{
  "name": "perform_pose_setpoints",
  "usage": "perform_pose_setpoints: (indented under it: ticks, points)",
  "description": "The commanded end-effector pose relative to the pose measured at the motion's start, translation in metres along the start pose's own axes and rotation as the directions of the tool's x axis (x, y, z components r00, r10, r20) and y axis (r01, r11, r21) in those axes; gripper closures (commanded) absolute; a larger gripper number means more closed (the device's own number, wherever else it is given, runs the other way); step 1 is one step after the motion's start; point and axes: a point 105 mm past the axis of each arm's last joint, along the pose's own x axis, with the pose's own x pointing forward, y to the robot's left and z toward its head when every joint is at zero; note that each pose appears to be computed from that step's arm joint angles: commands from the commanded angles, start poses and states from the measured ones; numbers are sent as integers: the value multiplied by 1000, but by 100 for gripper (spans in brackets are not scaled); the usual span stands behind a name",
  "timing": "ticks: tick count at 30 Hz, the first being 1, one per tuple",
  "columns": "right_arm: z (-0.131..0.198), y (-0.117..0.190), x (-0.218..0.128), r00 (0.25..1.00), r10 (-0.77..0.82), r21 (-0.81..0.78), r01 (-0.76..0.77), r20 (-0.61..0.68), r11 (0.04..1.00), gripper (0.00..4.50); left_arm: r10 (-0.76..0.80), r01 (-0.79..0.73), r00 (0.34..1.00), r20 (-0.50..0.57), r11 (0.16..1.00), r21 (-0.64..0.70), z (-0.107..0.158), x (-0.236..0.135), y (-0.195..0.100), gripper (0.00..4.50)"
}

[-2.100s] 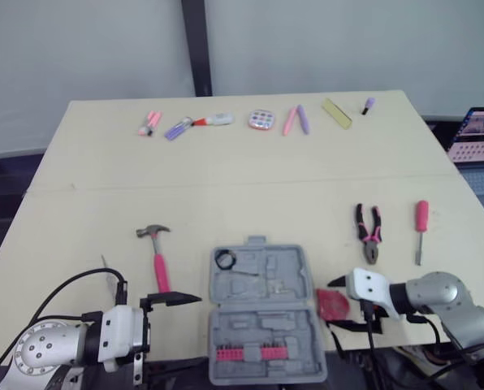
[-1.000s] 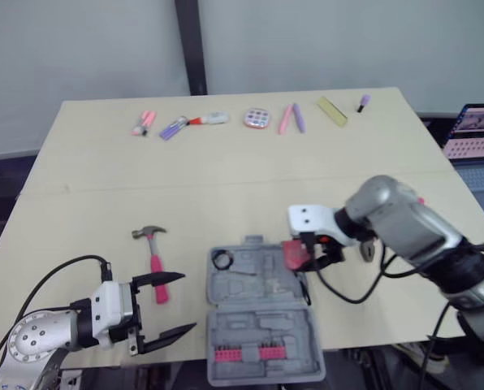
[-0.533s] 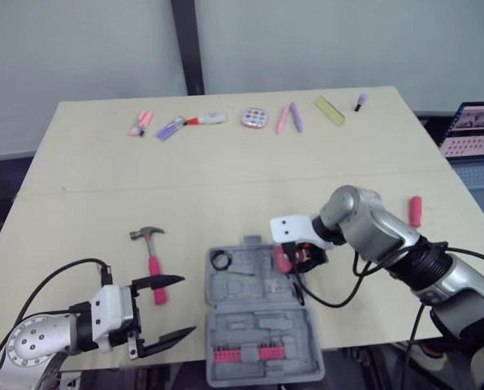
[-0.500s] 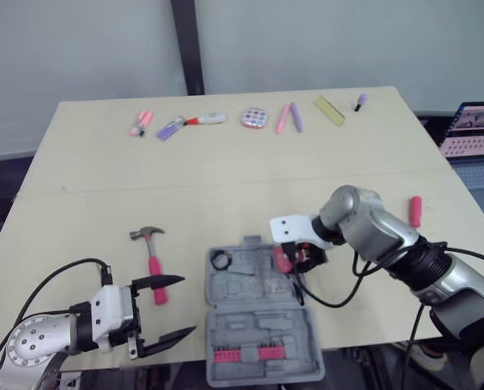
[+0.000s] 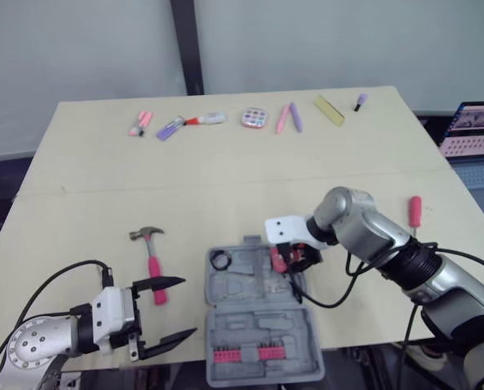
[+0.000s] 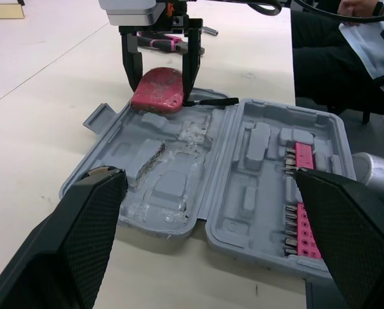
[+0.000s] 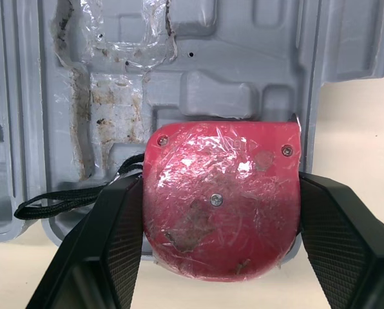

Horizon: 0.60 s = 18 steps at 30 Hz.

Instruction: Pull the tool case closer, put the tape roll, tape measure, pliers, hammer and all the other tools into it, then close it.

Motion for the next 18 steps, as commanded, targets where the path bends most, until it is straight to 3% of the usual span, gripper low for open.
perform_pose_setpoints:
  ticks: [1, 2, 3, 11, 18]
  points:
    - [6, -3, -5, 1000, -21, -37, 22, 12, 999, 49, -15, 14, 1000, 10, 999, 29, 6, 2, -4, 0]
    - [7, -3, -5, 1000, -25, -39, 26, 15, 999, 9, -15, 15, 1000, 10, 999, 29, 6, 2, -4, 0]
    - [7, -4, -5, 999, -32, -41, 32, 17, 999, 4, -16, 15, 1000, 9, 999, 30, 6, 2, -4, 0]
    - [15, -5, -15, 997, -57, -33, 58, 51, 998, 4, -25, 24, 1000, 11, 999, 31, 5, 4, -4, 0]
    - [7, -3, -47, 955, -116, 93, 93, 273, 991, 4, -27, 26, 999, 18, 999, 39, 5, 7, -1, 0]
